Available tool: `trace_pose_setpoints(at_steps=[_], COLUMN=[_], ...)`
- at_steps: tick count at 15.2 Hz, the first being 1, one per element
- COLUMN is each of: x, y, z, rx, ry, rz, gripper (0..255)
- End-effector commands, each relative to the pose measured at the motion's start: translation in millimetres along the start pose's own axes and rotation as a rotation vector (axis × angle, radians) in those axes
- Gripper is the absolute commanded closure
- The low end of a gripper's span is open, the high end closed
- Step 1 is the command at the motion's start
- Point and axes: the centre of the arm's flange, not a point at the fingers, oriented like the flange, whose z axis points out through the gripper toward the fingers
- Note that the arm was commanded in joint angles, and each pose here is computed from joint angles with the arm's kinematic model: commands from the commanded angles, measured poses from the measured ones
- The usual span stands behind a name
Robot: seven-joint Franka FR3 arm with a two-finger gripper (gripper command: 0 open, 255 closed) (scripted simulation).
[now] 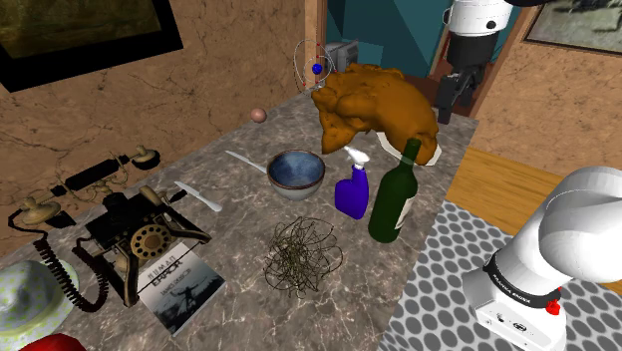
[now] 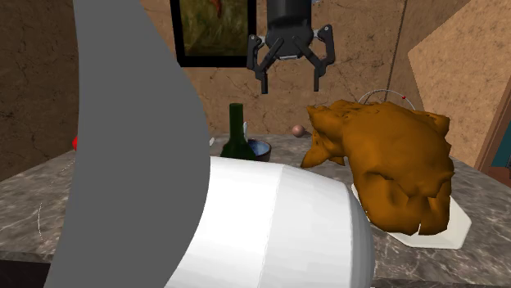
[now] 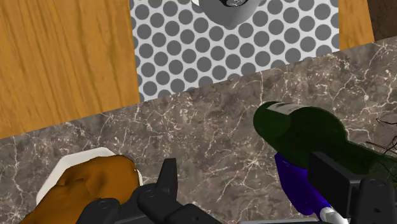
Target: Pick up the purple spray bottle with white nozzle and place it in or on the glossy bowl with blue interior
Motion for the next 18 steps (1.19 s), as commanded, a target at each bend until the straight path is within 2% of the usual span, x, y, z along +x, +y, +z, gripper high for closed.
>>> trace_pose_setpoints(at_steps=[1,16,18], x=[0.0,108.0,112.3], y=[0.0,-121.5,-126.6], z=[0.0,73.2,80.6], rx=[0.0,0.097,0.101], ry=[0.0,0.102,0.106], rz=[0.0,-0.093,-0.096], gripper=[0,0,0])
